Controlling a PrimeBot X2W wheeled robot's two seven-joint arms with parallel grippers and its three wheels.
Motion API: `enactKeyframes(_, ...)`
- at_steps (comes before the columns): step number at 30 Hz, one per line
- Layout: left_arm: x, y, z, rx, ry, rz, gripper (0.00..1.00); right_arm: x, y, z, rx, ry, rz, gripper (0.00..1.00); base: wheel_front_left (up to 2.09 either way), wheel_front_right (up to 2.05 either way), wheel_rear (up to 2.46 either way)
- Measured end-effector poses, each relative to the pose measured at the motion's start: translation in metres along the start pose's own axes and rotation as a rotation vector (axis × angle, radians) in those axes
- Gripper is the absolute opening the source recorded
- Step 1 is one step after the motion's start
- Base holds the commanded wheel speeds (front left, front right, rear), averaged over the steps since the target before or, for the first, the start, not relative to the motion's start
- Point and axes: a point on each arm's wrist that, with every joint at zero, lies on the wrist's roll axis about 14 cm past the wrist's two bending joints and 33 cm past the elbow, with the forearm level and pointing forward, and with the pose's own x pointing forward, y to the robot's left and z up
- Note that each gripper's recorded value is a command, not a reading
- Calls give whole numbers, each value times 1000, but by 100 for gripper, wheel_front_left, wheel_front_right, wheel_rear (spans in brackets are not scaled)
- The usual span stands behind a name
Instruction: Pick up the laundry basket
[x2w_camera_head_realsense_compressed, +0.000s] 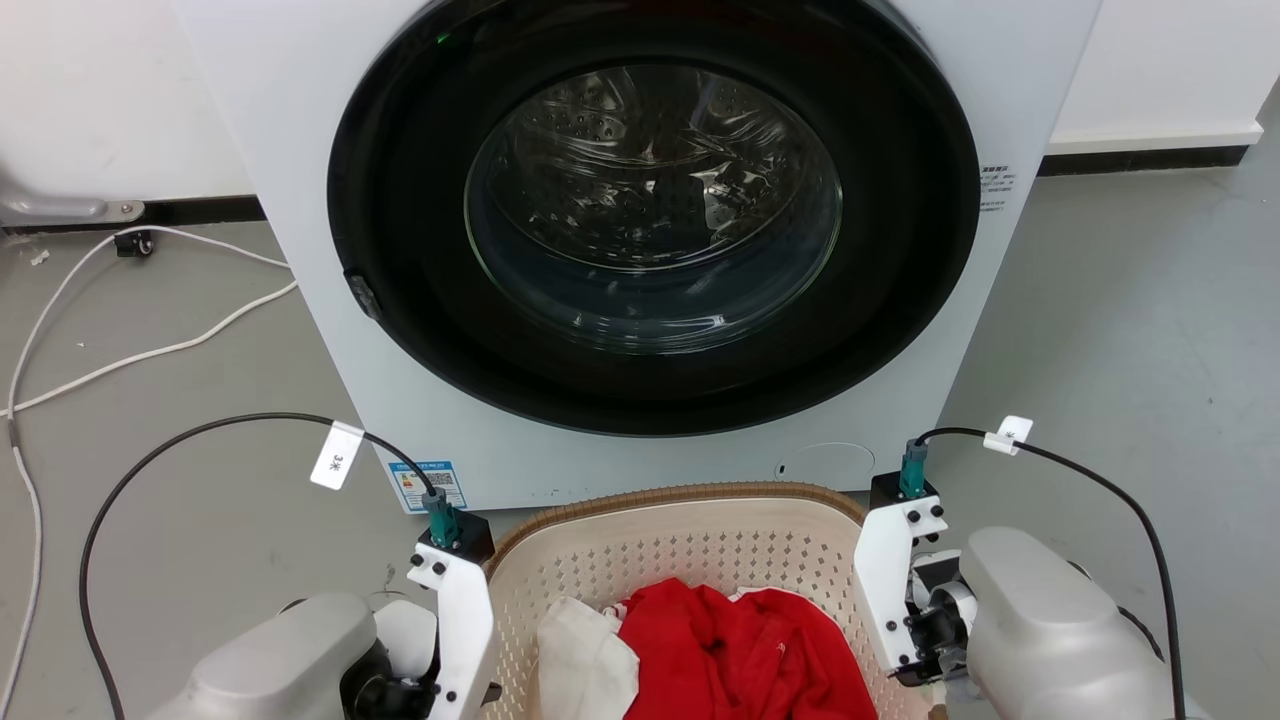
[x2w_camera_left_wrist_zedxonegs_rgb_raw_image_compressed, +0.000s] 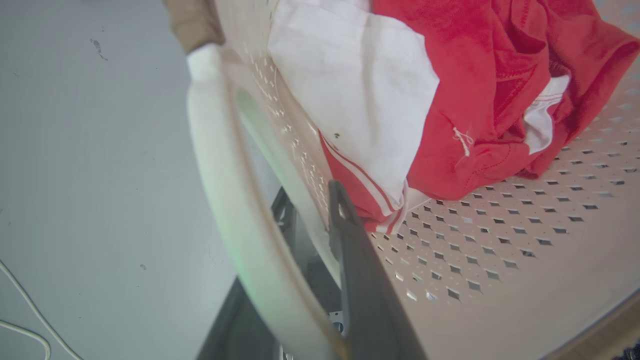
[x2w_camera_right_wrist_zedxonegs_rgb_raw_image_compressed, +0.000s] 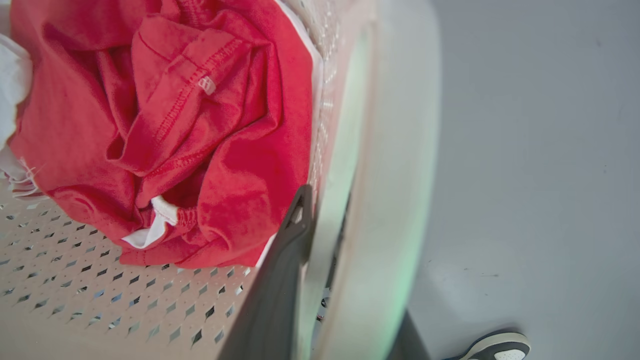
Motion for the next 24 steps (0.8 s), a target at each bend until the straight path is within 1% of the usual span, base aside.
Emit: enactKeyframes(24,-1,3,0,0,-8,15,0,-1,1,0,6,-4,4,0,0,0,0)
